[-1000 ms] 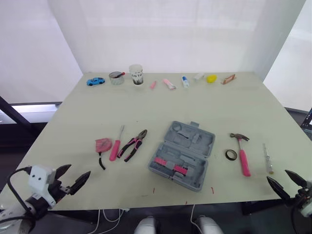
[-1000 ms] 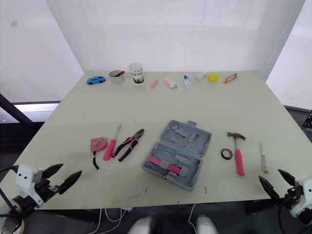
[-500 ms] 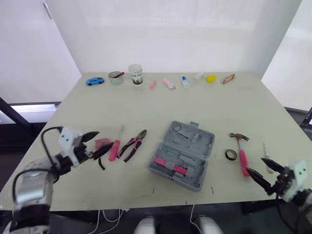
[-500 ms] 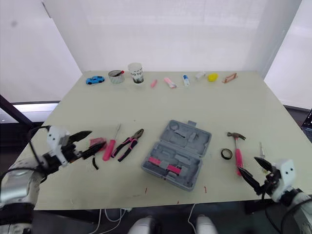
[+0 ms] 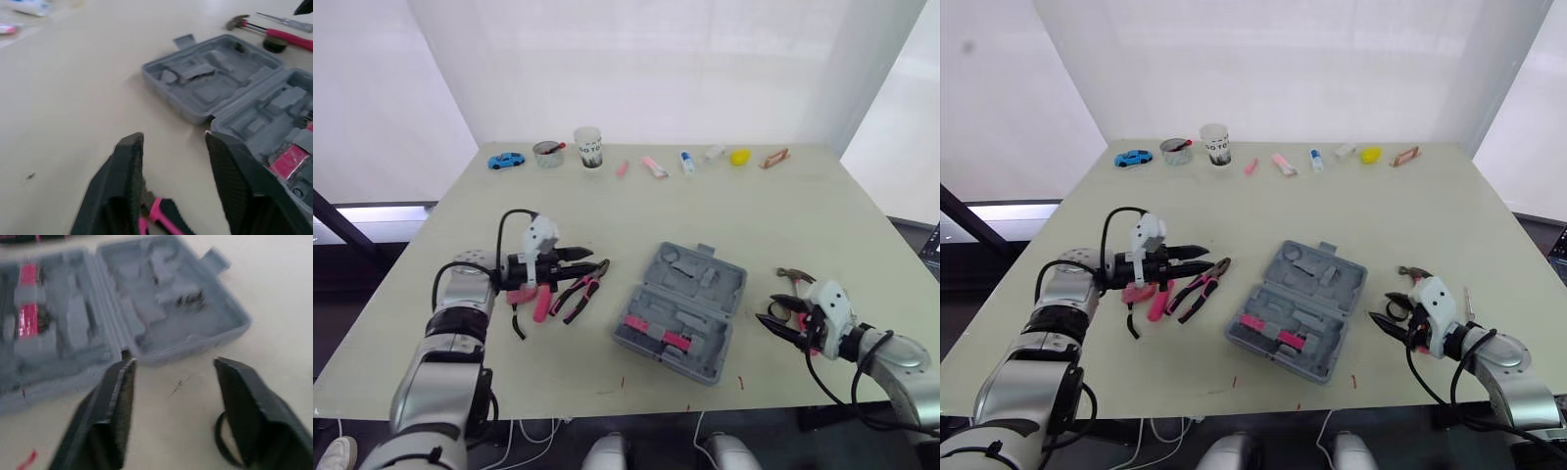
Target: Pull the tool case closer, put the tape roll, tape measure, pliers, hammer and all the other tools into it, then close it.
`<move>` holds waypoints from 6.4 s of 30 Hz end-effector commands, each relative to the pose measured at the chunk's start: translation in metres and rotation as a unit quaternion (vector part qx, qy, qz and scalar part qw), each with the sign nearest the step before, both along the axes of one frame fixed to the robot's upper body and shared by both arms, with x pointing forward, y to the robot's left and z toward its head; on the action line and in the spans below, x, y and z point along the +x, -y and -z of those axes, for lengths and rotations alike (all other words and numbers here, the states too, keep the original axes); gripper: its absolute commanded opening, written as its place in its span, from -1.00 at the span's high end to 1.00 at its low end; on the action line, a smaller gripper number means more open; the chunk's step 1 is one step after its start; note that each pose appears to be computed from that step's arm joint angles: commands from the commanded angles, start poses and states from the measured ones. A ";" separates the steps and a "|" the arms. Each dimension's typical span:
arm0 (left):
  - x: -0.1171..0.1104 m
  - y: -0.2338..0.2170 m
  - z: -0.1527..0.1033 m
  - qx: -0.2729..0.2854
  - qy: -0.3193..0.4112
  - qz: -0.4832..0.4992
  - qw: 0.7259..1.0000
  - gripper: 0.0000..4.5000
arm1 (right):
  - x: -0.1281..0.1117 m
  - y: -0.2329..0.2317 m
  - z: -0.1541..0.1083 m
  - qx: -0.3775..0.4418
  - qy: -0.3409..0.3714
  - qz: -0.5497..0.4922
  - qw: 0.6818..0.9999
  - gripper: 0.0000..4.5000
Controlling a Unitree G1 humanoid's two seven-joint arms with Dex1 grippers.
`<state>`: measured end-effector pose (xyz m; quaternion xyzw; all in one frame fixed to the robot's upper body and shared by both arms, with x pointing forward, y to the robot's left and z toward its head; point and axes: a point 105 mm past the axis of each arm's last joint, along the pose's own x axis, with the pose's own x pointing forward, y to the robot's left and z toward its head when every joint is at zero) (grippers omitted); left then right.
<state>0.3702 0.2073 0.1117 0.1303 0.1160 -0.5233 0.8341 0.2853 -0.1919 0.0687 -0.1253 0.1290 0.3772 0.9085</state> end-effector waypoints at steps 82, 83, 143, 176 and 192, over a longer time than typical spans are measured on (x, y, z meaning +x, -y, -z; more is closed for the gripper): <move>0.000 0.066 0.067 0.143 -0.094 0.080 0.982 1.00 | 0.025 -0.054 0.030 -0.078 -0.041 -0.093 0.992 0.96; -0.001 0.066 0.067 0.145 -0.096 0.084 0.981 1.00 | 0.025 -0.054 0.030 -0.078 -0.042 -0.094 0.992 0.96; -0.067 0.072 0.070 0.135 -0.093 0.166 0.972 1.00 | -0.011 -0.058 0.031 -0.037 -0.088 -0.147 0.985 0.96; -0.081 0.089 0.076 0.109 -0.110 0.175 0.972 1.00 | -0.015 -0.051 0.029 -0.035 -0.095 -0.134 0.986 0.96; -0.088 0.084 0.076 0.109 -0.126 0.178 0.970 1.00 | -0.021 -0.057 0.030 -0.026 -0.113 -0.148 0.982 0.96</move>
